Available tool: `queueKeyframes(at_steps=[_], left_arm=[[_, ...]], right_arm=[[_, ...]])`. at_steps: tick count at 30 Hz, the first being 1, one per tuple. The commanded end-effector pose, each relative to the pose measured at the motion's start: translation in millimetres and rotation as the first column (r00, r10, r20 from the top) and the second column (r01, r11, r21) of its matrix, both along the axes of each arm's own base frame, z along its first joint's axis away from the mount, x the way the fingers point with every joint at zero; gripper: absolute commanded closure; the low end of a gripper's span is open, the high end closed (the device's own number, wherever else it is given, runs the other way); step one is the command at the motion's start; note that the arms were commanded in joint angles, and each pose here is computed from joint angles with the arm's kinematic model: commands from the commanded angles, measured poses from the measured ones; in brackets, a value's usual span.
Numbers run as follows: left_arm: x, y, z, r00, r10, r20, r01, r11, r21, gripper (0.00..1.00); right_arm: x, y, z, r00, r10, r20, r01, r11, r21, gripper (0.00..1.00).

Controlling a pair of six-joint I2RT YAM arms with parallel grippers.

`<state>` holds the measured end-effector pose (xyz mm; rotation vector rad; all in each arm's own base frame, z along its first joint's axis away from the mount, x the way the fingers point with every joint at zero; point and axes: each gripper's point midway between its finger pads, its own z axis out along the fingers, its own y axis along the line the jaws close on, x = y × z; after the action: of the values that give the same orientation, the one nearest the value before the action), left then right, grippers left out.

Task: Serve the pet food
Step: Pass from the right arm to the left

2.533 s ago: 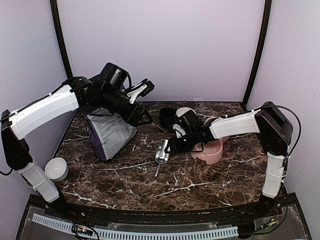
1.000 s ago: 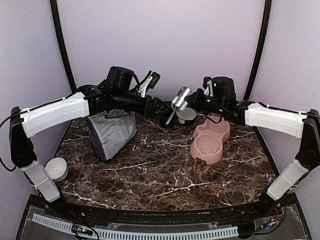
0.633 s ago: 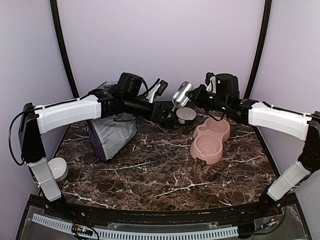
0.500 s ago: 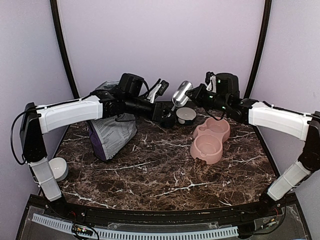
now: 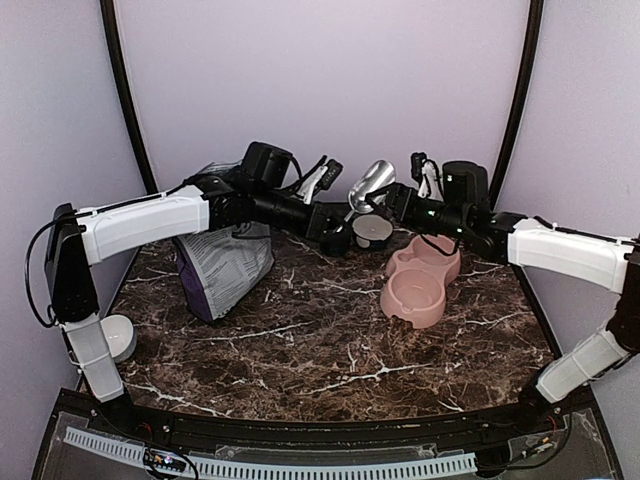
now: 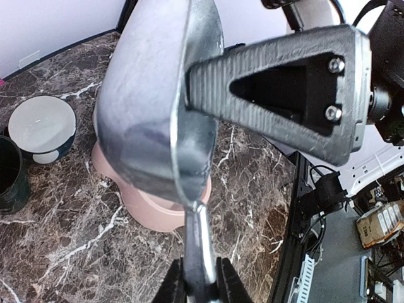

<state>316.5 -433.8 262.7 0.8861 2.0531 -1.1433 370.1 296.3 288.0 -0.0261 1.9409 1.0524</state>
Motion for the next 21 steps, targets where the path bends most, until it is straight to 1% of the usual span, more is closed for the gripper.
queueKeyframes(at_steps=[1, 3, 6, 9, 12, 14, 21], left_arm=[[-22, 8, 6, 0.993, -0.111, 0.041, 0.108, 0.992, 0.061, 1.00], [-30, 13, -1, 0.989, -0.145, 0.042, 0.141, 0.986, 0.089, 1.00], [-37, 18, -10, 0.981, -0.187, 0.046, 0.180, 0.975, 0.131, 1.00], [-43, 20, -14, 0.970, -0.237, 0.052, 0.227, 0.961, 0.158, 1.00], [-51, 20, -16, 0.953, -0.298, 0.051, 0.286, 0.943, 0.171, 1.00], [-57, 21, -16, 0.942, -0.334, 0.043, 0.322, 0.931, 0.173, 1.00], [-70, 23, -13, 0.913, -0.407, 0.037, 0.396, 0.904, 0.161, 1.00]], right_arm=[[-27, -8, -36, 0.983, 0.161, 0.083, -0.139, 0.963, -0.230, 0.19], [-42, -18, -54, 0.976, 0.201, 0.080, -0.171, 0.943, -0.287, 0.14], [-66, -28, -63, 0.955, 0.277, 0.109, -0.229, 0.917, -0.326, 0.06], [-85, -28, -65, 0.916, 0.382, 0.122, -0.314, 0.873, -0.373, 0.05], [-98, -24, -64, 0.873, 0.472, 0.122, -0.393, 0.830, -0.396, 0.05], [-107, -21, -60, 0.839, 0.529, 0.128, -0.446, 0.803, -0.396, 0.07], [-118, -10, -48, 0.766, 0.625, 0.147, -0.548, 0.756, -0.358, 0.14]])
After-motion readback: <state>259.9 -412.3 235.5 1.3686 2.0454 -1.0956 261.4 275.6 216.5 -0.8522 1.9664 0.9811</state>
